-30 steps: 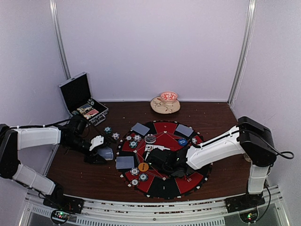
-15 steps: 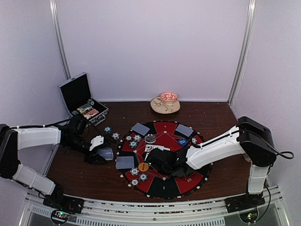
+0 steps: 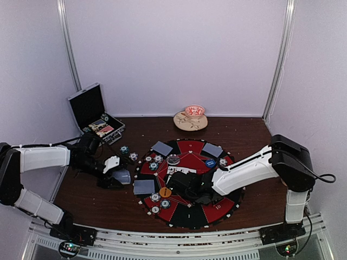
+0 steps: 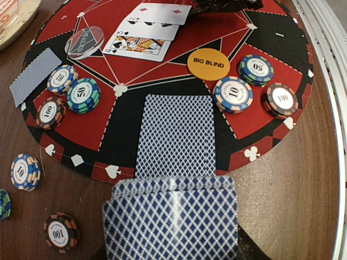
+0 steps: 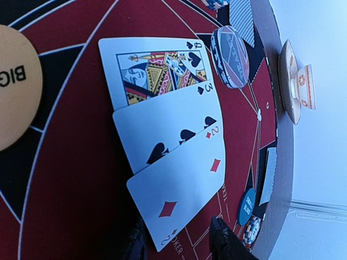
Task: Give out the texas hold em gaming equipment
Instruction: Adjust the poker card in the community card area, then pick up the all-in button from position 10.
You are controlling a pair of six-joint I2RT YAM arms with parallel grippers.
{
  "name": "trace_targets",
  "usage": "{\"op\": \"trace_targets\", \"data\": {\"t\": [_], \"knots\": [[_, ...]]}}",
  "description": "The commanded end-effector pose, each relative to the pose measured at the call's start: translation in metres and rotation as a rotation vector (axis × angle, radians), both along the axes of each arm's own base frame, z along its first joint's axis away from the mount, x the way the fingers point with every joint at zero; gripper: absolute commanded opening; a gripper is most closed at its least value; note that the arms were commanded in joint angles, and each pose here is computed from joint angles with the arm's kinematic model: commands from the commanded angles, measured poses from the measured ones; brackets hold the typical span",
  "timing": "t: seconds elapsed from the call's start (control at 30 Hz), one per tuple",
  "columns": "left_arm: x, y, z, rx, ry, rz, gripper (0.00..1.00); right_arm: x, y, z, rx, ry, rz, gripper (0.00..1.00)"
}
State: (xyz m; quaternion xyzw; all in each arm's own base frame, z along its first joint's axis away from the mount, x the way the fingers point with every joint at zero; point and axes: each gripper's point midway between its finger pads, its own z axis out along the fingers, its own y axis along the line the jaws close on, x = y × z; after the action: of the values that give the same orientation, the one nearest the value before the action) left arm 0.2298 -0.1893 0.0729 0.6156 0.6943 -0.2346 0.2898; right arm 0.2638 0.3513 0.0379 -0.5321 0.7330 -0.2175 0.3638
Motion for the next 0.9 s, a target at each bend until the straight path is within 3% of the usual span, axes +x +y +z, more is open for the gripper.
{"op": "trace_targets", "data": {"t": [0.0,0.2,0.4,0.6,0.73,0.87], "knots": [[0.003,-0.003,0.007,-0.026,-0.027,-0.007,0.52,0.007,-0.003,0.001,-0.009,-0.037,-0.035,0.41],[0.003,-0.003,0.007,-0.026,-0.027,-0.007,0.52,-0.001,0.01,0.007,0.052,0.02,0.004,0.43],[0.003,-0.002,0.007,-0.024,-0.028,-0.007,0.52,-0.012,0.03,0.05,0.239,0.063,0.05,0.5],[0.003,-0.002,0.007,-0.025,-0.029,-0.005,0.53,-0.012,0.045,0.122,0.526,0.036,0.022,0.66],[0.003,-0.002,0.008,-0.025,-0.03,-0.005,0.52,-0.014,0.058,0.175,0.785,0.048,-0.001,0.83],[0.003,-0.002,0.009,-0.026,-0.032,-0.003,0.52,-0.018,0.073,0.201,1.016,0.124,-0.042,0.88]]}}
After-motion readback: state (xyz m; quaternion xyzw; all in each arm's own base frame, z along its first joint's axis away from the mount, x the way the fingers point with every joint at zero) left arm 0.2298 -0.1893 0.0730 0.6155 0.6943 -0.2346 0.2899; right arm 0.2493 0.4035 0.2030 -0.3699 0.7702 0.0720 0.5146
